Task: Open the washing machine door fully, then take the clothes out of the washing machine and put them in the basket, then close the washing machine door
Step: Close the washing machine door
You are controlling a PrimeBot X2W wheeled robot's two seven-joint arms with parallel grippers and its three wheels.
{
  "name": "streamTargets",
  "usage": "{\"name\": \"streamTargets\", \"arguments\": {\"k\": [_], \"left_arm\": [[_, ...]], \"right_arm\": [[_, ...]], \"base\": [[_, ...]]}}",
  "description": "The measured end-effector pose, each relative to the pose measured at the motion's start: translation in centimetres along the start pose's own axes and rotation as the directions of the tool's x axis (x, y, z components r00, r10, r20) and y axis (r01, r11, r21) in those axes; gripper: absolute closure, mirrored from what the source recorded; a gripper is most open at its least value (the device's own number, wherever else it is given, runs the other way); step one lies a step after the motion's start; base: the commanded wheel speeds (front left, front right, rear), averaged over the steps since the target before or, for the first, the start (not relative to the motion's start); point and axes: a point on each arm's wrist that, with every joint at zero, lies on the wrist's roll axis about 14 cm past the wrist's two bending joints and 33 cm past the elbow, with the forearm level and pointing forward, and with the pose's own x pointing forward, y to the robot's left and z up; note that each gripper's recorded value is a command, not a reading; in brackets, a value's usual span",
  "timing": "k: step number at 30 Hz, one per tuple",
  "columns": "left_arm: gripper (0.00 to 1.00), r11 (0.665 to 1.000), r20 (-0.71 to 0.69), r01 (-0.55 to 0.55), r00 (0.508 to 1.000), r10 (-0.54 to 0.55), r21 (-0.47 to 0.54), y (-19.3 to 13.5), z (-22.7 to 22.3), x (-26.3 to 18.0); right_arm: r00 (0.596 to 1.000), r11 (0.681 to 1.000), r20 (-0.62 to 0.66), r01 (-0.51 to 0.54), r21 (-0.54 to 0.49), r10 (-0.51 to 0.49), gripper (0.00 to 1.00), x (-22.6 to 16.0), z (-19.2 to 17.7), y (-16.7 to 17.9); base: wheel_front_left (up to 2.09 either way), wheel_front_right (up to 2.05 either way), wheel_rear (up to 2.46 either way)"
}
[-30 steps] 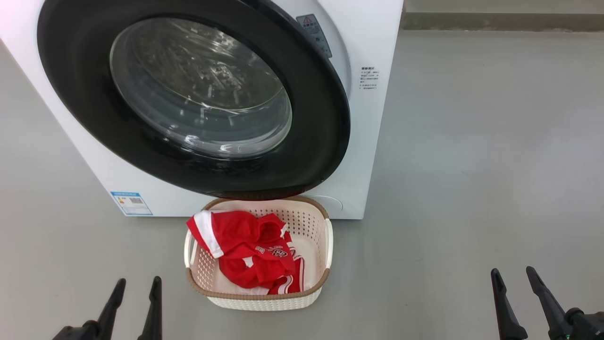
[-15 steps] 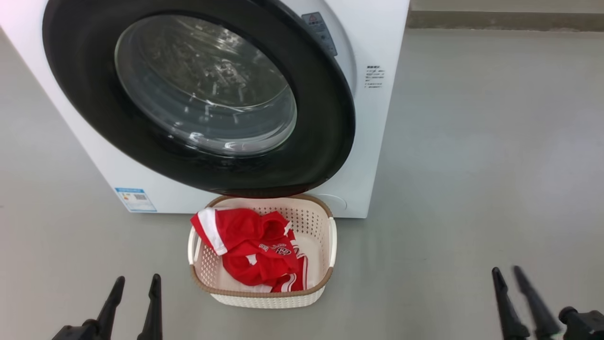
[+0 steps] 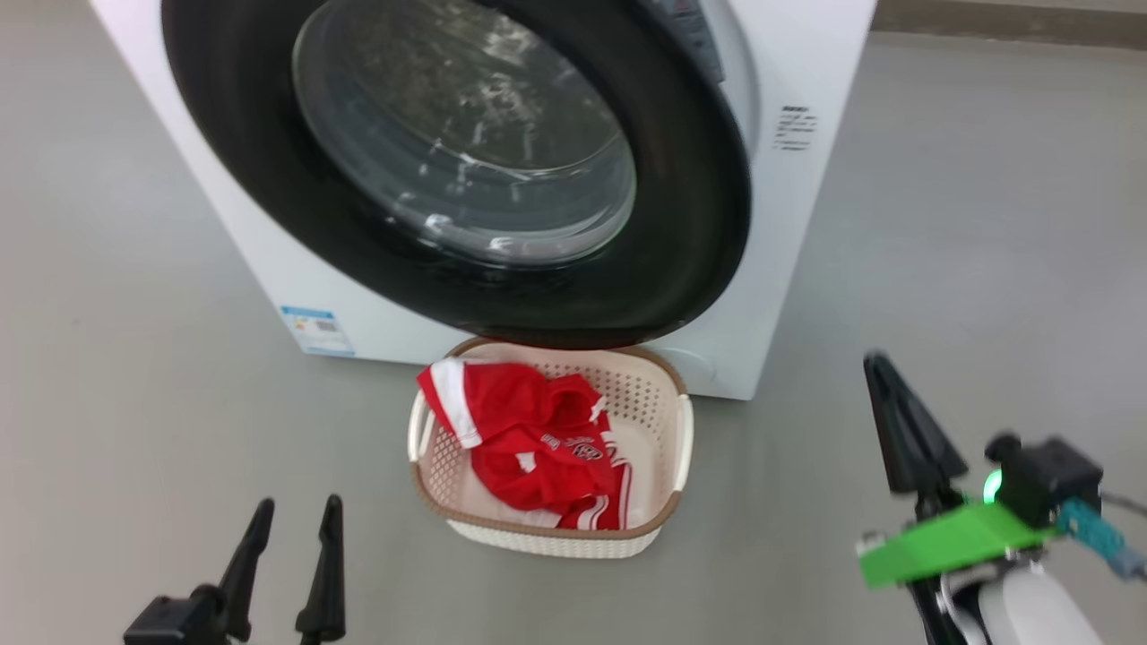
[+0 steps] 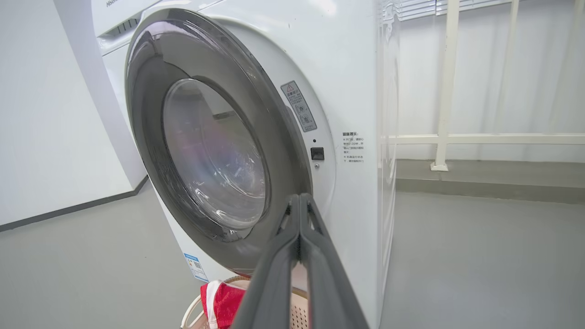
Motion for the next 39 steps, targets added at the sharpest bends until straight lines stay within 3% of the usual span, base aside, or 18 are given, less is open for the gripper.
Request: {"name": "streamTargets", "arguments": {"k": [6,14,30,39], "left_arm": [[0.00,1.000,0.021,-0.013,1.000,0.014,-0.020,0.2,0.7,0.4],[0.00,0.997,0.000,-0.021,1.000,0.021,-0.072,0.0,0.0,1.7],[0.00,0.994,-0.042,-0.047,0.998,0.043,-0.100,0.4,-1.3,4.5],[0.00,0.994,-0.051,-0.057,0.997,0.053,-0.090,0.5,-1.9,6.2]], "right_arm": [[0.993,0.994,0.055,-0.106,0.006,0.105,1.00,5.0,1.4,3.2],[0.986,0.987,0.041,-0.162,0.009,0.161,1.00,10.3,0.1,4.2],[0.980,0.979,-0.035,-0.194,0.058,0.197,1.00,16.8,-5.7,4.1],[0.982,0.978,0.012,-0.191,0.079,0.191,1.00,20.4,-6.0,3.4]], "base": [[0.00,0.00,0.00],[0.00,0.00,0.00],[0.00,0.00,0.00],[0.00,0.00,0.00]]}}
